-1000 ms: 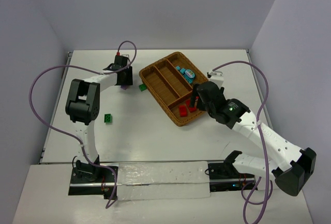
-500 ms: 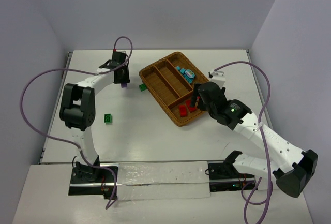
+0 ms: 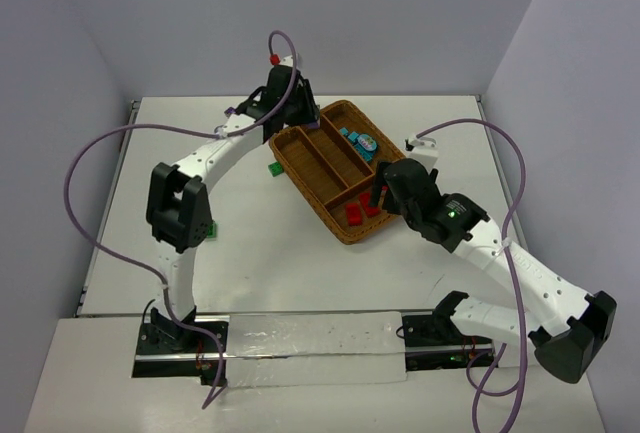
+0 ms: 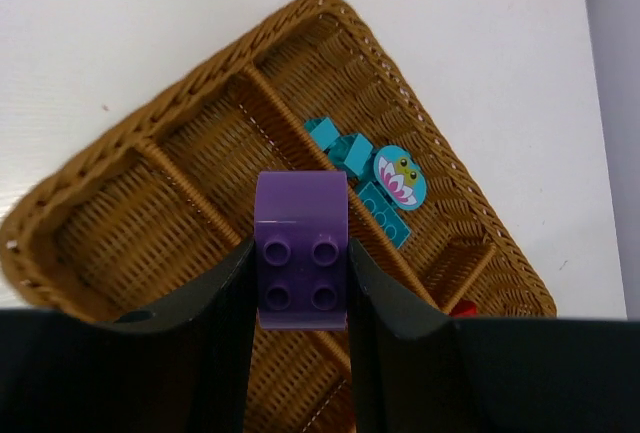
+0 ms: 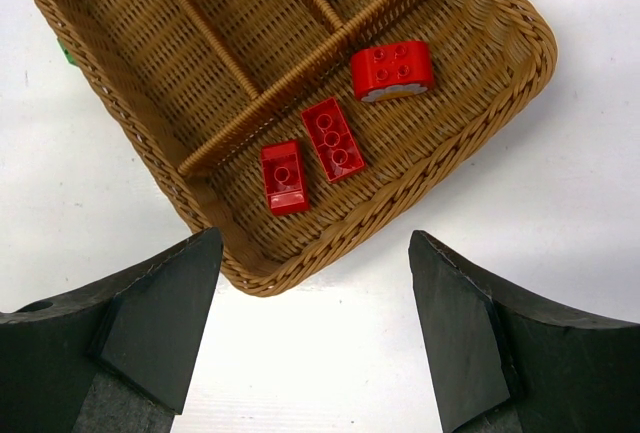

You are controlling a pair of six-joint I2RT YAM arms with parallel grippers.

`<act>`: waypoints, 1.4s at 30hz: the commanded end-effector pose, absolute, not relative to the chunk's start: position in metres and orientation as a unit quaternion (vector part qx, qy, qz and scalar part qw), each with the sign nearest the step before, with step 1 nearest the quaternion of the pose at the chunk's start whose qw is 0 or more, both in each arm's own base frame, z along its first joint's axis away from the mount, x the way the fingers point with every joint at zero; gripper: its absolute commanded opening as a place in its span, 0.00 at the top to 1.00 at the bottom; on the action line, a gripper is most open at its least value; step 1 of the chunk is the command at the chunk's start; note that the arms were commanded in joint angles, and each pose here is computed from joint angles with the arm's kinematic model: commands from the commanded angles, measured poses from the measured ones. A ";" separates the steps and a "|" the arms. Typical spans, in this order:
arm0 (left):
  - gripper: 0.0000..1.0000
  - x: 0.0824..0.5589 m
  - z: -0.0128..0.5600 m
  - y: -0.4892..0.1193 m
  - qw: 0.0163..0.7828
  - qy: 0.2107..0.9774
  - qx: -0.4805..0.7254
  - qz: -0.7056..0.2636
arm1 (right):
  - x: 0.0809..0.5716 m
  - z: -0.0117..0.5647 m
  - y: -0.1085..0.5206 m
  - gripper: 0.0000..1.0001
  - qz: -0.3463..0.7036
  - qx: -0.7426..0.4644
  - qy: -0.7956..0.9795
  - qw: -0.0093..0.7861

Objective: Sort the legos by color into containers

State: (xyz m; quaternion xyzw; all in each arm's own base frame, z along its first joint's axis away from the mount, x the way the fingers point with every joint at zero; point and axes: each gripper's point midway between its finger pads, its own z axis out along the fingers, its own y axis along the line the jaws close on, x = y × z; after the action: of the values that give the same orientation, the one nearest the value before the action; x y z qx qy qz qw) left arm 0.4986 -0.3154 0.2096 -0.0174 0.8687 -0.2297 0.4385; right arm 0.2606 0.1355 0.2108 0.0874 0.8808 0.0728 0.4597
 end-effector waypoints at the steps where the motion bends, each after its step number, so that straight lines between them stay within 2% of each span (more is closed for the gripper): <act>1: 1.00 0.514 0.195 -0.347 0.419 0.861 -0.048 -0.285 | 0.258 0.223 0.128 0.17 0.071 0.104 0.871 0.476; 10: 0.98 0.514 0.156 -0.372 0.389 0.866 -0.053 -0.309 | 0.255 0.223 0.122 0.17 0.064 0.106 0.869 0.478; 16: 0.84 0.513 0.137 -0.385 0.372 0.874 -0.047 -0.309 | 0.255 0.221 0.121 0.17 0.060 0.106 0.871 0.476; 17: 0.76 0.514 0.137 -0.385 0.373 0.874 -0.048 -0.308 | 0.254 0.221 0.121 0.17 0.060 0.106 0.871 0.476; 19: 0.51 0.515 0.130 -0.385 0.371 0.877 -0.048 -0.301 | 0.254 0.221 0.120 0.17 0.061 0.108 0.870 0.477; 23: 0.18 0.514 0.129 -0.384 0.368 0.880 -0.040 -0.297 | 0.252 0.220 0.119 0.17 0.059 0.110 0.871 0.475; 27: 0.16 0.512 0.151 -0.379 0.386 0.873 -0.037 -0.295 | 0.252 0.219 0.119 0.17 0.060 0.111 0.871 0.474; 32: 0.23 0.510 0.191 -0.341 0.438 0.867 -0.033 -0.235 | 0.252 0.220 0.119 0.17 0.061 0.113 0.871 0.474; 35: 0.25 0.520 0.198 -0.282 0.469 0.871 -0.046 -0.141 | 0.252 0.221 0.117 0.17 0.058 0.114 0.870 0.476; 42: 0.15 0.539 0.176 -0.147 0.459 0.882 -0.105 -0.022 | 0.253 0.220 0.120 0.17 0.061 0.111 0.871 0.475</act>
State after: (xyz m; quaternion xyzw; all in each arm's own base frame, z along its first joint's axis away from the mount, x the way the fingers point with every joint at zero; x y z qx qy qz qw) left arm 0.5222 -0.2467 0.1735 -0.0599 0.8854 -0.1211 0.4447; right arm 0.2536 0.1243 0.2160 0.1003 0.8768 0.0653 0.4656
